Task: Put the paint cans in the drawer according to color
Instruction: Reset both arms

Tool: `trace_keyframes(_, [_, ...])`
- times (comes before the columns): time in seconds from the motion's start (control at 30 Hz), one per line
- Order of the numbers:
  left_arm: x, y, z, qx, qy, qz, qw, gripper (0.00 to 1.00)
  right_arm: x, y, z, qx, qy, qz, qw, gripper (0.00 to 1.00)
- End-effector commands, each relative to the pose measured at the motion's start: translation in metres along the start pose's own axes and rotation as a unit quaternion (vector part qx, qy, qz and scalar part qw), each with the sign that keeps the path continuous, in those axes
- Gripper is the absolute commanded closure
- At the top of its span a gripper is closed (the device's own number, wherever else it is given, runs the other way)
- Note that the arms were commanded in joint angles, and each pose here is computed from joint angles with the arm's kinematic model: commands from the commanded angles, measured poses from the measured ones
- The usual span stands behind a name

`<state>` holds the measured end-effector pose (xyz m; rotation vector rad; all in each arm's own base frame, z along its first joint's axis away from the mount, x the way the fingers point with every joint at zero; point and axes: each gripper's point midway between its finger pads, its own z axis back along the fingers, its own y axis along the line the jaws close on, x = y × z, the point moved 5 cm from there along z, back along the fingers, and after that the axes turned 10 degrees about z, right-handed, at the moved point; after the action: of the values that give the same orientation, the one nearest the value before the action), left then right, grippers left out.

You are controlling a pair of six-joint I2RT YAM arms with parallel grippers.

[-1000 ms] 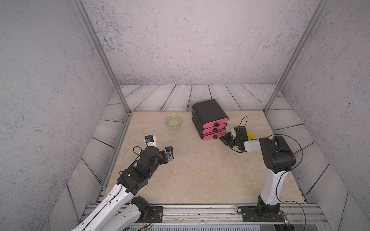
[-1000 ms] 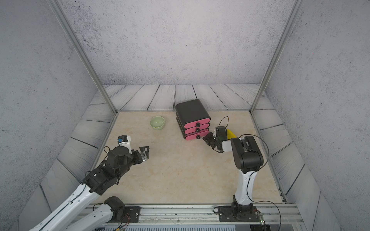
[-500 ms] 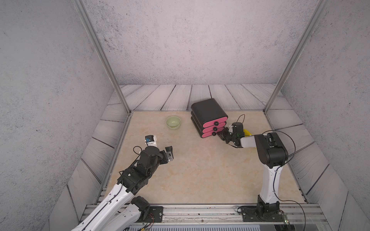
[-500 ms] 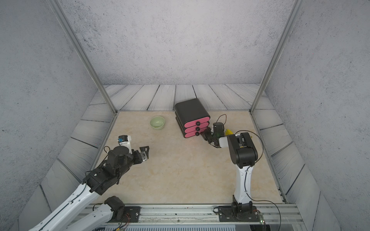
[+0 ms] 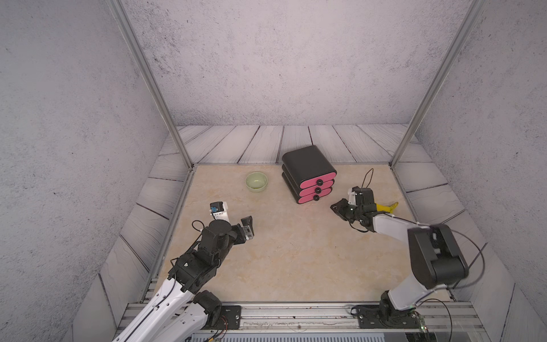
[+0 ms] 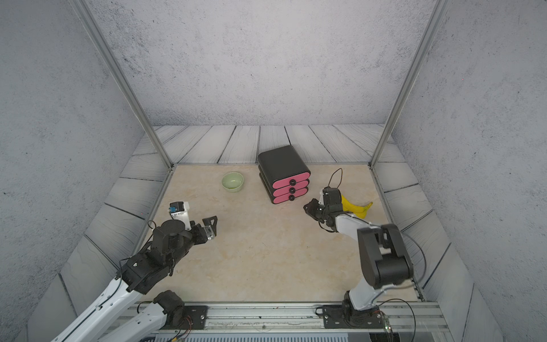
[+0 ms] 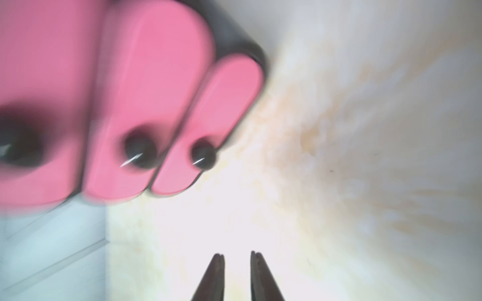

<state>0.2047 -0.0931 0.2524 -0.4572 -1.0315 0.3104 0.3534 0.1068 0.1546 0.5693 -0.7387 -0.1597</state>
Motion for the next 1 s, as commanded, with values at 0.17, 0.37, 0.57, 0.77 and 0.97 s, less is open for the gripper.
trace_keyframes(0.17, [-0.012, 0.009, -0.007, -0.002, -0.003, -0.001, 1.000, 0.01, 0.003, -0.058, 0.150, -0.290, -0.258, 0.156, 0.908, 0.01])
trace_keyframes(0.37, [-0.019, 0.013, -0.010, 0.000, 0.009, -0.009, 1.000, 0.01, -0.011, -0.107, 0.136, -0.361, -0.256, 0.145, 0.885, 0.01])
trace_keyframes(0.57, [-0.018, 0.004, -0.013, -0.008, 0.026, -0.032, 0.999, 0.01, 0.009, -0.120, 0.077, -0.341, -0.246, 0.197, 0.885, 0.01])
trace_keyframes(0.77, [-0.008, 0.003, -0.022, 0.018, 0.003, -0.108, 0.994, 0.01, 0.004, -0.121, 0.030, -0.263, -0.211, 0.286, 0.897, 0.01])
trace_keyframes(0.97, [0.007, 0.027, -0.066, 0.113, -0.070, -0.240, 0.962, 0.01, 0.014, -0.130, 0.033, -0.312, -0.194, 0.248, 0.896, 0.01])
